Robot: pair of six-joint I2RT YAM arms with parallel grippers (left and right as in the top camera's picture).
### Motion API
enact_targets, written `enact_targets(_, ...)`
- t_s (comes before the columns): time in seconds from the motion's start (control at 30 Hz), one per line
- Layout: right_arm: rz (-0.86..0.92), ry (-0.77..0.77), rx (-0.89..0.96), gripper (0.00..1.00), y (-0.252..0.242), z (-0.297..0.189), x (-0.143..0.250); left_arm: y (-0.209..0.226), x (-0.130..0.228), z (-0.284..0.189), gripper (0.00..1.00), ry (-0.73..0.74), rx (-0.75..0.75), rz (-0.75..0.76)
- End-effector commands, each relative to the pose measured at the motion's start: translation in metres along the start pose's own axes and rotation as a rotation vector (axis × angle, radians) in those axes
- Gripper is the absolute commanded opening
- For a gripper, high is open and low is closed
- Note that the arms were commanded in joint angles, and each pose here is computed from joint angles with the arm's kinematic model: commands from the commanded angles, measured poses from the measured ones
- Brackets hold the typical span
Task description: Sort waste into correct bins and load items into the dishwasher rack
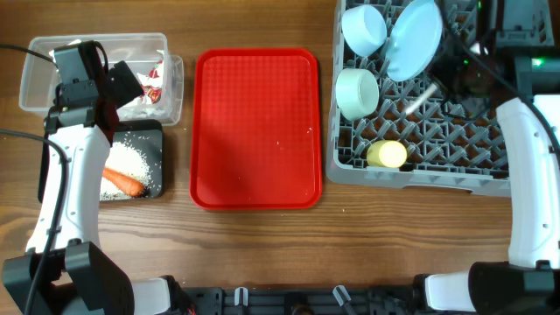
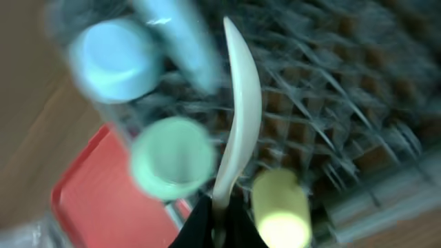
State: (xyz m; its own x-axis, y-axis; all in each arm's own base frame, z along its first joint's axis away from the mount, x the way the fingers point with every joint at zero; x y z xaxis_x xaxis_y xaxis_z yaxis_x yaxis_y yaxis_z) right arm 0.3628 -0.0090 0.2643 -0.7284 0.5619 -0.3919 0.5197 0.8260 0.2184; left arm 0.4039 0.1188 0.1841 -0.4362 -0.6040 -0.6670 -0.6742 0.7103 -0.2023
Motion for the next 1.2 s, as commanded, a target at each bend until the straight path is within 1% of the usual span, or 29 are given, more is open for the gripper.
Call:
enact_targets(0.0,0.356,-0.025,0.174,0.04,-0.035,0.012,0.004,0.001,-0.007,0.000,1.00,-0.018,-0.008,0.002)
enact_targets(0.2,0.484,0.004,0.243,0.04,-0.045,0.038,0.018,0.001,-0.007,0.000,1.00,-0.018,-0.008,0.002)
enact_targets(0.33,0.567,0.051,0.314,0.04,-0.055,0.071,0.035,0.001,-0.007,0.000,1.00,-0.018,-0.008,0.002)
enact_targets(0.47,0.609,0.088,0.366,0.04,-0.061,0.100,0.048,0.001,-0.007,0.000,1.00,-0.018,-0.008,0.002)
enact_targets(0.7,0.621,0.075,0.340,0.04,-0.053,0.134,0.038,0.001,-0.007,0.000,1.00,-0.018,-0.008,0.002)
enact_targets(1.07,0.627,0.058,0.308,0.04,-0.046,0.147,0.031,0.001,-0.008,0.000,1.00,-0.018,-0.008,0.002)
enact_targets(1.13,0.630,0.063,0.285,0.07,-0.042,0.148,0.030,0.001,-0.007,0.000,1.00,-0.018,-0.008,0.002)
enact_targets(1.17,0.628,0.062,0.279,0.20,-0.041,0.149,0.029,0.001,-0.007,0.000,1.00,-0.018,-0.008,0.002)
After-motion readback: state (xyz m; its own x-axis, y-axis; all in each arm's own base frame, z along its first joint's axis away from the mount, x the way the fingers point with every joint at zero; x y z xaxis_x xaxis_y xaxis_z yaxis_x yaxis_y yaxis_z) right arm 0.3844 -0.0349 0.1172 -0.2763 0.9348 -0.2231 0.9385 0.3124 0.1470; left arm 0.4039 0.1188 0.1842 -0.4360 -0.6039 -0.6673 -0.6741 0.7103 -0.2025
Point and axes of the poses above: each gripper's point midway between its finger pads, its own z axis out along the fingers, its own y axis along the line the jaws close on, x = y × z, the point moved 1 cm from there along -z, back along the fingers, and after that the axes turned 15 degrees about -z, right-handed, at the moved point
